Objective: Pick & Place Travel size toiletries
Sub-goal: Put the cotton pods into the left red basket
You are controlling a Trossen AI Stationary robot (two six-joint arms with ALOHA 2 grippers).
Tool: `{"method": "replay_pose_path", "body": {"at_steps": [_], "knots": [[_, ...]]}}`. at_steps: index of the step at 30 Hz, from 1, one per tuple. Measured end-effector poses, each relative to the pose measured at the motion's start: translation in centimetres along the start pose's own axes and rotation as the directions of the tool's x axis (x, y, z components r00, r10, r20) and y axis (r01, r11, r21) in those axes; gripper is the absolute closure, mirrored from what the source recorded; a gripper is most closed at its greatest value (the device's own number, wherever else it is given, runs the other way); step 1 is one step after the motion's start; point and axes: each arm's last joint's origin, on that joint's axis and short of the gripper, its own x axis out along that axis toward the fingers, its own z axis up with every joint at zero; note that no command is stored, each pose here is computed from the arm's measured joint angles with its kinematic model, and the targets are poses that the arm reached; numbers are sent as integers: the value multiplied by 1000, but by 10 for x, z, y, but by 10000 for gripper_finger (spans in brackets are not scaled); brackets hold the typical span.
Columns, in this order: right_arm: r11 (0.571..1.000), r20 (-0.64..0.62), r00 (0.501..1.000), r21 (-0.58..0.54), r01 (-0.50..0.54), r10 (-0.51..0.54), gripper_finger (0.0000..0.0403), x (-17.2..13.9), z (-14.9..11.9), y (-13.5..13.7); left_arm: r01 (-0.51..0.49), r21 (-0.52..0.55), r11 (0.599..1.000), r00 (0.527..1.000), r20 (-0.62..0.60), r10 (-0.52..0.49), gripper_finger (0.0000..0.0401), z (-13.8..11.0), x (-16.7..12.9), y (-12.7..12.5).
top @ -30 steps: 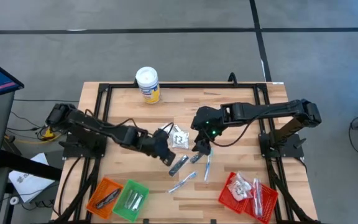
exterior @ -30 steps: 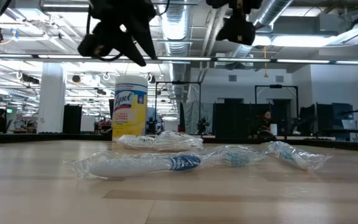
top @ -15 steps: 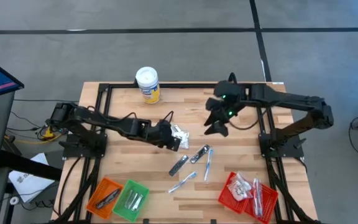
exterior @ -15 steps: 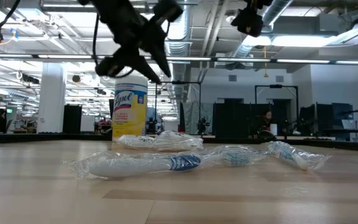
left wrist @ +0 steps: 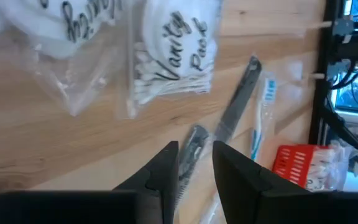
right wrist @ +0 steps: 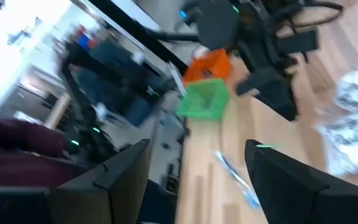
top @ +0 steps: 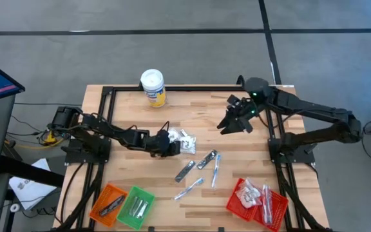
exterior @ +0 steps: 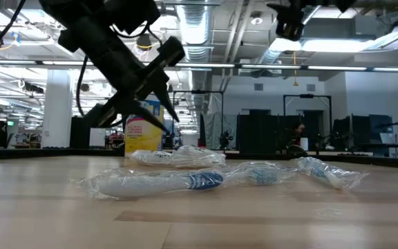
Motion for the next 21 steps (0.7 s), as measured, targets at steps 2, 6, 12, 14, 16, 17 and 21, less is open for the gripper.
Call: {"method": "replay_pose_path", "body": {"at_steps": [2,6,12,14,16,17,21], "knots": [[1000,46,999,3,-22,22,149,-4,-3,1,-6,-5,1000,1000,1,6,307,1,0,3],[998,99,994,-6,-56,56,149,-7,-6,4,-32,9,999,999,6,32,289,5,1,5],[998,124,990,-18,-62,63,149,-6,-3,4,-54,23,998,998,14,54,245,24,3,8],[999,139,989,-19,-47,49,149,-6,-3,4,-67,31,997,998,-9,67,232,30,7,11],[999,146,989,-16,-35,37,149,-6,-2,4,-82,38,996,996,-38,83,222,33,12,15],[999,149,988,-15,-31,33,149,-6,-2,4,-89,36,995,995,-51,91,219,33,14,17],[999,155,987,-12,-34,36,149,-6,-2,4,-101,45,994,991,-82,105,215,31,22,21]]}}
